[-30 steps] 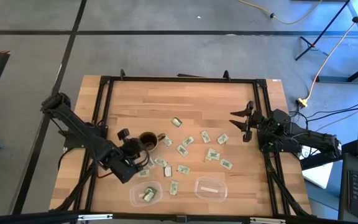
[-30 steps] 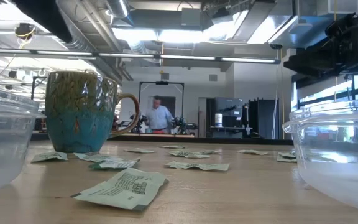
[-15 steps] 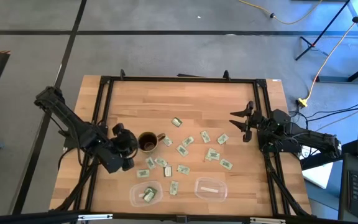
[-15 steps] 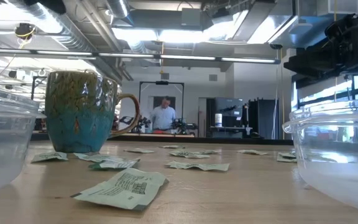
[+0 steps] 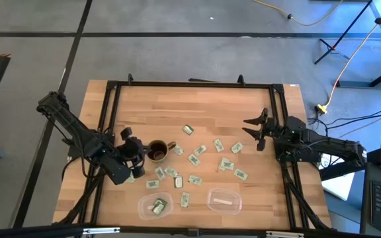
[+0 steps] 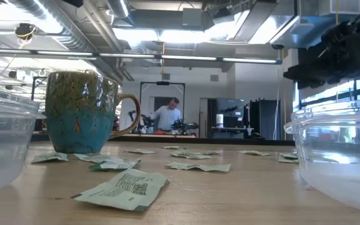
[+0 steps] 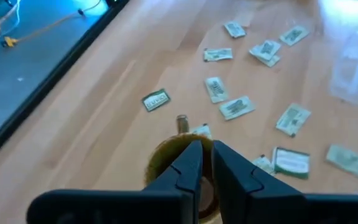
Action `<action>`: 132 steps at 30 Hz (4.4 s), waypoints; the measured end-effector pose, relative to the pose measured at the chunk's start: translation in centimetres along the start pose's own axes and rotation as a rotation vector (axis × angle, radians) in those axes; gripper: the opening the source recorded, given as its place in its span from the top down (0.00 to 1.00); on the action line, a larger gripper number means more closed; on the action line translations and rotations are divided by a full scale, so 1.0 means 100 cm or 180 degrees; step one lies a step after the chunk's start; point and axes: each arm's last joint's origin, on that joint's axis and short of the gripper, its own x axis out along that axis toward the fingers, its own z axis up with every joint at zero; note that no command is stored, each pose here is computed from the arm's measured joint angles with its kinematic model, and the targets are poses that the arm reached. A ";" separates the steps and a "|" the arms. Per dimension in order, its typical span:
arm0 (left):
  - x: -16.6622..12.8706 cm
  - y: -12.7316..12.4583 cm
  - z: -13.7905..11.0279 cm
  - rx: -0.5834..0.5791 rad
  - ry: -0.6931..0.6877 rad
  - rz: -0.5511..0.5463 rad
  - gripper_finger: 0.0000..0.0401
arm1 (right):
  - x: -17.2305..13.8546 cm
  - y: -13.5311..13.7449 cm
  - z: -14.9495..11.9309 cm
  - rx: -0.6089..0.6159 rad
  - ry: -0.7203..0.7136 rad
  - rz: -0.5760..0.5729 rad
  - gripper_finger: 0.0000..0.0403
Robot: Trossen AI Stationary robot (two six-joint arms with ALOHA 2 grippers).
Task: Pick and place items into bin
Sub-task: Put the white stevia packet into the right transparent bin
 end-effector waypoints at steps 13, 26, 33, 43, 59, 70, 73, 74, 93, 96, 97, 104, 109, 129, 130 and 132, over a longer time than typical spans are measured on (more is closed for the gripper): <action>-0.012 -0.015 0.024 -0.0327 -0.0457 -0.0755 0.99 | 0.006 0.000 -0.006 -0.0562 0.0242 0.0003 0.58; -0.012 -0.013 0.026 -0.0525 -0.0540 -0.0682 0.99 | 0.005 -0.002 0.014 -0.0560 -0.0418 -0.0104 0.58; -0.018 -0.005 0.026 -0.0386 -0.0491 -0.0773 0.99 | 0.006 -0.002 0.009 -0.0382 -0.0246 -0.0075 0.58; -0.041 0.028 0.036 0.0164 -0.0677 -0.1039 0.99 | 0.008 -0.006 0.028 -0.0120 -0.0047 -0.0389 0.58; 0.001 0.068 0.029 -0.0103 -0.1168 -0.1293 0.99 | 0.030 -0.006 0.016 0.0196 0.0600 -0.0390 0.58; 0.000 0.109 -0.008 0.0151 -0.1836 -0.1133 0.99 | 0.035 0.010 0.033 0.0155 0.0932 0.0216 0.58; 0.009 0.114 -0.024 0.0116 -0.1998 -0.1081 0.99 | 0.040 0.014 0.048 0.0063 0.1073 0.0190 0.58; 0.011 0.115 -0.028 0.0113 -0.2052 -0.1072 0.99 | 0.041 0.015 0.054 0.0066 0.1128 0.0184 0.58; 0.049 0.115 -0.080 0.0224 -0.1982 -0.0941 1.00 | 0.070 0.064 0.050 0.1106 0.3832 -0.0217 0.58; 0.051 0.115 -0.082 0.0221 -0.1965 -0.0913 0.99 | 0.072 0.075 0.037 0.1156 0.4074 -0.0348 0.58; 0.051 0.115 -0.082 0.0218 -0.1964 -0.0902 0.99 | 0.073 0.079 0.033 0.1168 0.4130 -0.0385 0.58; 0.051 0.116 -0.082 0.0207 -0.1961 -0.0861 0.99 | 0.076 0.108 0.018 0.1384 0.4264 -0.0476 0.58; 0.051 0.116 -0.082 0.0213 -0.1958 -0.0872 0.99 | 0.070 0.127 0.010 0.1555 0.4349 -0.0596 0.58; 0.052 0.116 -0.084 0.0506 -0.1937 -0.0771 0.98 | 0.081 0.177 -0.013 0.1330 0.4523 -0.0792 0.74; 0.053 0.116 -0.084 0.0514 -0.1925 -0.0769 0.98 | 0.083 0.179 -0.014 0.1310 0.4537 -0.0800 0.74; 0.053 0.116 -0.085 0.0522 -0.1910 -0.0768 0.98 | 0.086 0.182 -0.016 0.1246 0.4579 -0.0824 0.76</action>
